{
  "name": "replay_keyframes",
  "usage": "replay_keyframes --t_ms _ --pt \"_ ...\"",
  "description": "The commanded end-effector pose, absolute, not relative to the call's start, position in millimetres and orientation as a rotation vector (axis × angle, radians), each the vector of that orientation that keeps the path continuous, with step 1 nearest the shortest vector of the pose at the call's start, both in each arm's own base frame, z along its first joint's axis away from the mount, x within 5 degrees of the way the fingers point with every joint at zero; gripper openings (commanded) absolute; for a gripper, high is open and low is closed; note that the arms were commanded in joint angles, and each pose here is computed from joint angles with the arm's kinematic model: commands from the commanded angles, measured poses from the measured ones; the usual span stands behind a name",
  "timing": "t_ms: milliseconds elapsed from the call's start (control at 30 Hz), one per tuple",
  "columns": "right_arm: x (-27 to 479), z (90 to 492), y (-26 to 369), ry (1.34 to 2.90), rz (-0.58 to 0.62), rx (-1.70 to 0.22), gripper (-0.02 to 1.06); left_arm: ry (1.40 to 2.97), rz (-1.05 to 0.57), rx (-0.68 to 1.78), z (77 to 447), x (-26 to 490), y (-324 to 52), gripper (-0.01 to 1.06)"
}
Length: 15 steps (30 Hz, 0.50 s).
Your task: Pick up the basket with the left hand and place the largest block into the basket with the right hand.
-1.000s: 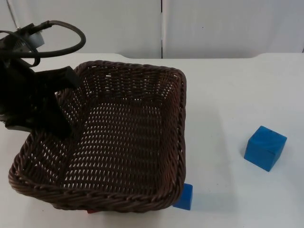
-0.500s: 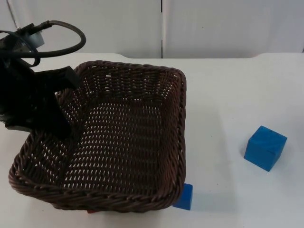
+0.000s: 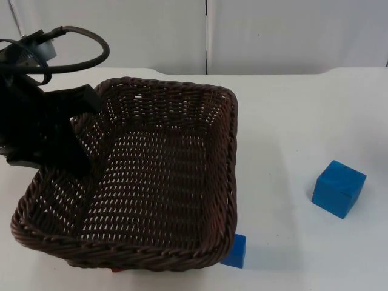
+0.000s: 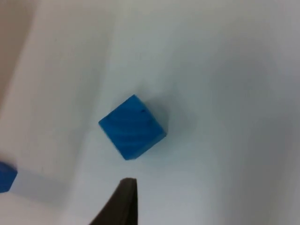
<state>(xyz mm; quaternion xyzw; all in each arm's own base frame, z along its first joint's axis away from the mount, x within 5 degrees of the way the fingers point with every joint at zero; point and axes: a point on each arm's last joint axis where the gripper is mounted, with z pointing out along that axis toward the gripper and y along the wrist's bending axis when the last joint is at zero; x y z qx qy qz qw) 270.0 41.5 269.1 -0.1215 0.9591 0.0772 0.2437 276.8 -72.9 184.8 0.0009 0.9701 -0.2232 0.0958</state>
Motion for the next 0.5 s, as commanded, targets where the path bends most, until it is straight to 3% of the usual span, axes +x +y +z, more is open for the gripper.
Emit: replay_keyframes --t_ms 0,367,467 --pt "274 266 50 2.621 0.215 -0.402 1.05 2.859 -0.685 -0.021 189 276 -74 0.0" --pt "296 228 96 2.66 0.22 -0.71 1.05 2.855 -0.682 -0.022 189 276 -74 0.0" --pt "302 205 116 2.677 0.207 -0.873 1.05 2.855 -0.682 -0.022 189 276 -74 0.0"
